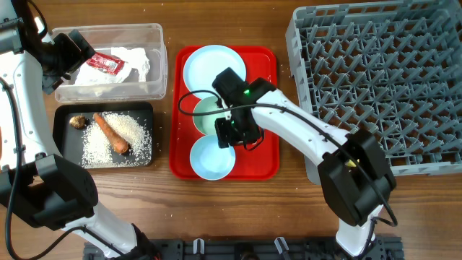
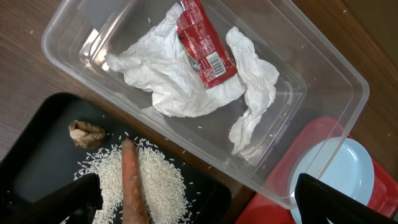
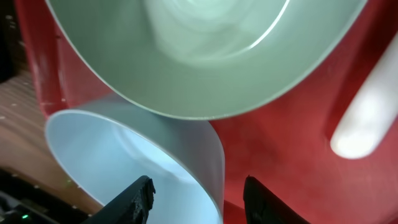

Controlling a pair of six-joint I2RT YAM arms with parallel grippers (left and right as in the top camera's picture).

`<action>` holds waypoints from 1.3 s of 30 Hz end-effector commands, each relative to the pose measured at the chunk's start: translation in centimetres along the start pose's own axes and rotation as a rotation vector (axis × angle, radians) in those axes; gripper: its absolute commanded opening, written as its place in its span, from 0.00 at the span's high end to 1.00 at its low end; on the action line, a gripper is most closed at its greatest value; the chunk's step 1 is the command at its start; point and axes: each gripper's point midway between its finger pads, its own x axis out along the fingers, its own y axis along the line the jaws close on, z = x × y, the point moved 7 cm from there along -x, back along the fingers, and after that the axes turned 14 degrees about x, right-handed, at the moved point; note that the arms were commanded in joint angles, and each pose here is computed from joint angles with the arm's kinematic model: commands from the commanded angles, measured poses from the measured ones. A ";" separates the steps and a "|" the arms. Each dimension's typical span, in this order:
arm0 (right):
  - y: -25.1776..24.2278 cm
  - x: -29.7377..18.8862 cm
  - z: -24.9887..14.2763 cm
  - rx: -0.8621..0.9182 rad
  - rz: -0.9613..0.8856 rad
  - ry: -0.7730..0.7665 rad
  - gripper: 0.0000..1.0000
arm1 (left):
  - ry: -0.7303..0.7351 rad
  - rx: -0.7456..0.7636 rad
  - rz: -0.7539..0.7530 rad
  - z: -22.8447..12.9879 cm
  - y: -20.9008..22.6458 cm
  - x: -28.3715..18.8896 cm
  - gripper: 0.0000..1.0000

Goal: Sort waste into correct bins and load items into the dishwasher rack
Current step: 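Grasp the light-blue bowl with the right gripper and lift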

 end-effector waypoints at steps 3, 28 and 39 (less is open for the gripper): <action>-1.7 0.6 0.3 0.054 -0.131 -0.071 0.63 | -0.018 -0.011 0.006 0.1 0.2 -0.7 0.00; 1.1 2.2 -1.4 -0.052 0.042 0.031 0.32 | -0.018 -0.011 0.006 0.1 0.2 -0.7 0.00; 1.4 4.8 -0.9 -0.015 0.076 0.079 0.84 | -0.018 -0.011 0.006 0.1 0.2 -0.7 0.00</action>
